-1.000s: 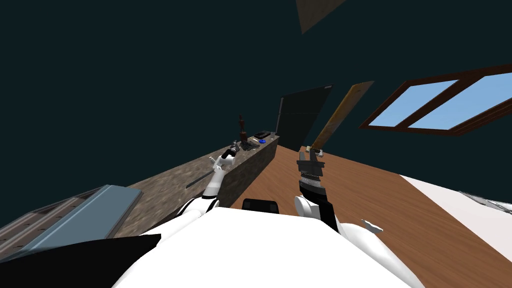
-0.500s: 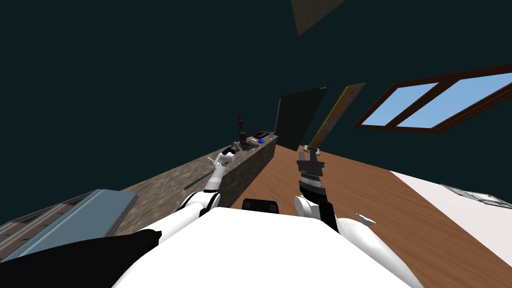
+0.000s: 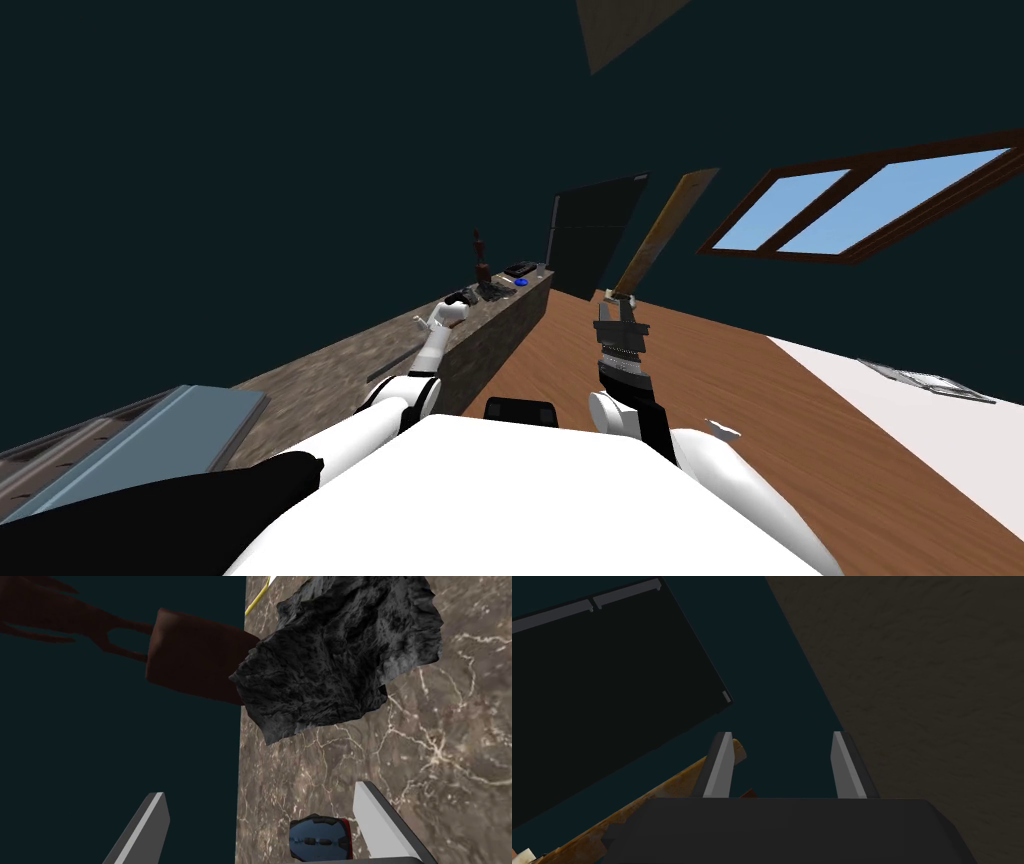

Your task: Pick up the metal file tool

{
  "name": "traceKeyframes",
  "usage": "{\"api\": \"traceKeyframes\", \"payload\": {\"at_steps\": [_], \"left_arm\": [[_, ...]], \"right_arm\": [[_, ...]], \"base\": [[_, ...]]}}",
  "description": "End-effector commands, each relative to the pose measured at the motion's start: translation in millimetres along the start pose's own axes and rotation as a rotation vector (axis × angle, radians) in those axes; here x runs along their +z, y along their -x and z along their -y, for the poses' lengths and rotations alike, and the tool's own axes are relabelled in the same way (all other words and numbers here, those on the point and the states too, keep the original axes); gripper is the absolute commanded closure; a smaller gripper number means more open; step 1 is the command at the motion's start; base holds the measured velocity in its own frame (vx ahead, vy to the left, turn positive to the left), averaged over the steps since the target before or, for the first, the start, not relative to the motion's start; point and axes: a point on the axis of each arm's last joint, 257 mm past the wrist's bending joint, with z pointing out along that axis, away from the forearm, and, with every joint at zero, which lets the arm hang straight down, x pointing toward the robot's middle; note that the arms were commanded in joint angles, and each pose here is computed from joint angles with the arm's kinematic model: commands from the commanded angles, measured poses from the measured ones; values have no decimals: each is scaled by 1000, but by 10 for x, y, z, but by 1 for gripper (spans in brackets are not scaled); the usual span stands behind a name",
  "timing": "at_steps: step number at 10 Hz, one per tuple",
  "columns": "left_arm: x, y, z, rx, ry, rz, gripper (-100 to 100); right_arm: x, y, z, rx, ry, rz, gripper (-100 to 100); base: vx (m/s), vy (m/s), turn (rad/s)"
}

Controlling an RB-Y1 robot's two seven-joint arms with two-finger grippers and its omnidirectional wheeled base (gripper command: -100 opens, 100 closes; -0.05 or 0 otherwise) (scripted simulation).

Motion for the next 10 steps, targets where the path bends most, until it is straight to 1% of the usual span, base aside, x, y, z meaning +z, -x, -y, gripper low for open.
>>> {"api": "traceKeyframes", "payload": {"at_steps": [1,2,3,5,6,7,8,9,10], "left_arm": [[45,106,-105,-13,51,37,-100],[44,117,-123,-13,58,42,-100],[104,228,-133,-35,94,76,-100],[91,283,-223,-36,128,98,-100],[129,393,-230,-59,163,132,-100],[116,443,-307,-60,190,150,-100],[111,453,-325,-60,197,155,-100],[131,576,-347,-84,235,192,-100],[111,612,-409,-84,258,207,-100]], "right_arm": [[0,0,0,0,0,0,0],[0,0,0,0,0,0,0],[0,0,0,0,0,0,0],[0,0,0,0,0,0,0],[0,0,0,0,0,0,0],[0,0,0,0,0,0,0],[0,0,0,0,0,0,0],[0,0,0,0,0,0,0],[0,0,0,0,0,0,0]], "base": [[-20,28,-42],[-13,13,21],[-16,23,-64],[-15,23,-20],[-21,29,-55],[-22,35,-35],[-10,16,6],[-20,28,-44],[-23,35,-32]]}}
